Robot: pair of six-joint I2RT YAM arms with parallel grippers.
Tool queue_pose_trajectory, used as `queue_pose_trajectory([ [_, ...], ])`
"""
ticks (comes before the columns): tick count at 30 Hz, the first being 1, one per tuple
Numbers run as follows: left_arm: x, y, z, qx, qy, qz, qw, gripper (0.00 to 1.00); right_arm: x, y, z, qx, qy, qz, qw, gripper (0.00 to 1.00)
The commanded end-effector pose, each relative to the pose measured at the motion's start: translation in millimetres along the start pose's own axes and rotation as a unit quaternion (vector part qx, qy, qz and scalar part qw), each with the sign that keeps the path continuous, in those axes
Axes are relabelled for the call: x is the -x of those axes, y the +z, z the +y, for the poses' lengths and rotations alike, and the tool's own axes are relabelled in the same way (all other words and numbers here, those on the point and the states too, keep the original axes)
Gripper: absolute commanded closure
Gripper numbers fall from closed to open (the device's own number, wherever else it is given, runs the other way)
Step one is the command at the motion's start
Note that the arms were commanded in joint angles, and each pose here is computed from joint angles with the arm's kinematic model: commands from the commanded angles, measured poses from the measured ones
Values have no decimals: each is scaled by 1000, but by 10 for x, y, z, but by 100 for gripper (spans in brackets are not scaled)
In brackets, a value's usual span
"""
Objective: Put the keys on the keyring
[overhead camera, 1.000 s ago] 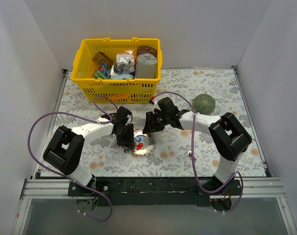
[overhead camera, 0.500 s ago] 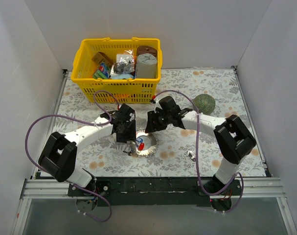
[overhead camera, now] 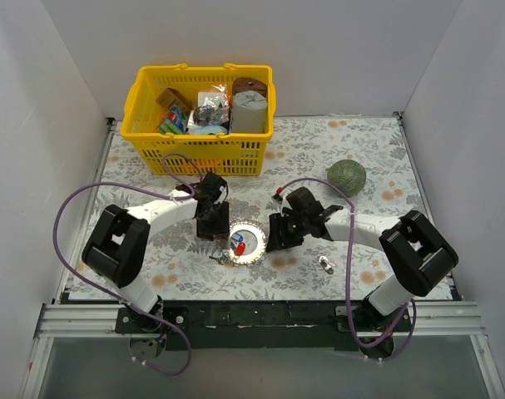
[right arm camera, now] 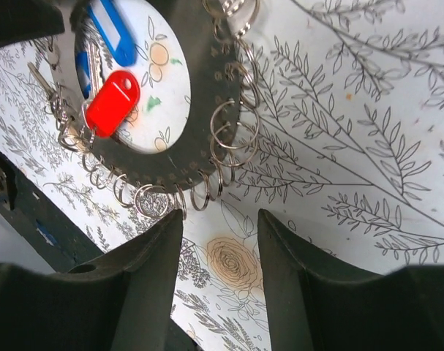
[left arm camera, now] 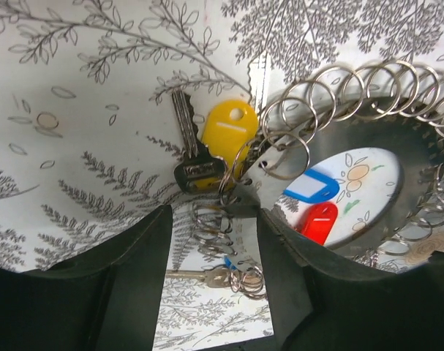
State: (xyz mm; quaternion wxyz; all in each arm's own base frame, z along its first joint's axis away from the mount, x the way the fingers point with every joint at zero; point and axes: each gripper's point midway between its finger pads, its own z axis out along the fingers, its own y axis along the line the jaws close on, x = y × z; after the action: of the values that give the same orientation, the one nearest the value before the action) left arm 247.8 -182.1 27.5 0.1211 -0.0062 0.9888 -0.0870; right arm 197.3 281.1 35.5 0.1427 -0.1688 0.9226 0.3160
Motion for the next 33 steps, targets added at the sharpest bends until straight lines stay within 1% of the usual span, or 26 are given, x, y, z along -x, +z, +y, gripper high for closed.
queue_pose_trajectory([
  [1, 177, -46, -214, -63, -2, -13, 998, 51, 51, 19, 121, 35, 5, -13, 999, 47],
  [3, 167, -24, -232, -70, -2, -9, 998, 54, -7, 78, 108, 41, 11, 0, 999, 48],
  [4, 145, -10, -244, -72, -3, -4, 997, 56, 57, 101, 151, 52, 8, -11, 999, 49],
  [6, 111, 2, -266, -81, -4, 2, 997, 60, 40, 156, 171, 66, 16, -4, 998, 51],
  [9, 53, -3, -275, -88, -8, 10, 996, 65, 108, 222, 233, 82, 22, -9, 996, 60],
  [10, 37, -6, -275, -90, -10, 12, 996, 66, 136, 234, 242, 83, 21, -10, 996, 65],
  [11, 39, -27, -280, -93, -13, 10, 996, 68, 141, 244, 232, 80, 23, -9, 997, 67],
  [12, 3, -28, -274, -94, -14, 13, 995, 70, 172, 263, 205, 71, 24, -12, 997, 73],
  [14, -23, -55, -277, -98, -20, 13, 995, 71, 258, 261, 212, 65, 16, -19, 998, 78],
  [15, -75, -55, -269, -101, -24, 21, 994, 73, 298, 271, 195, 59, 13, -23, 998, 85],
  [17, -125, -66, -282, -107, -32, 27, 993, 74, 447, 264, 236, 59, -7, -32, 998, 90],
  [18, -147, -90, -294, -112, -33, 28, 993, 75, 430, 289, 183, 48, -5, -21, 999, 90],
  [19, -199, -88, -284, -111, -34, 32, 993, 75, 474, 294, 175, 44, -10, -22, 999, 90],
  [20, -222, -94, -283, -111, -34, 33, 993, 76, 607, 283, 228, 48, -21, -34, 998, 91],
  [21, -232, -119, -292, -113, -38, 31, 992, 76, 595, 290, 161, 36, -19, -25, 999, 90],
  [23, -292, -141, -303, -115, -39, 35, 992, 76, 751, 266, 174, 32, -27, -38, 998, 90],
  [26, -321, -202, -347, -121, -40, 31, 991, 76, 949, 212, 118, 17, -33, -54, 998, 87],
  [29, -343, -239, -389, -127, -35, 30, 991, 75, 1066, 162, 78, 9, -40, -64, 997, 81],
  [30, -363, -245, -411, -128, -30, 32, 991, 75, 1133, 139, 84, 7, -44, -71, 997, 77],
  [31, -368, -246, -410, -127, -26, 32, 991, 73, 1140, 123, 75, 4, -51, -68, 996, 74],
  [32, -348, -270, -425, -128, -24, 29, 991, 68, 1158, 110, 59, -3, -55, -69, 996, 71],
  [33, -329, -284, -427, -126, -21, 25, 991, 66, 1184, 91, 60, -7, -58, -73, 996, 62],
])
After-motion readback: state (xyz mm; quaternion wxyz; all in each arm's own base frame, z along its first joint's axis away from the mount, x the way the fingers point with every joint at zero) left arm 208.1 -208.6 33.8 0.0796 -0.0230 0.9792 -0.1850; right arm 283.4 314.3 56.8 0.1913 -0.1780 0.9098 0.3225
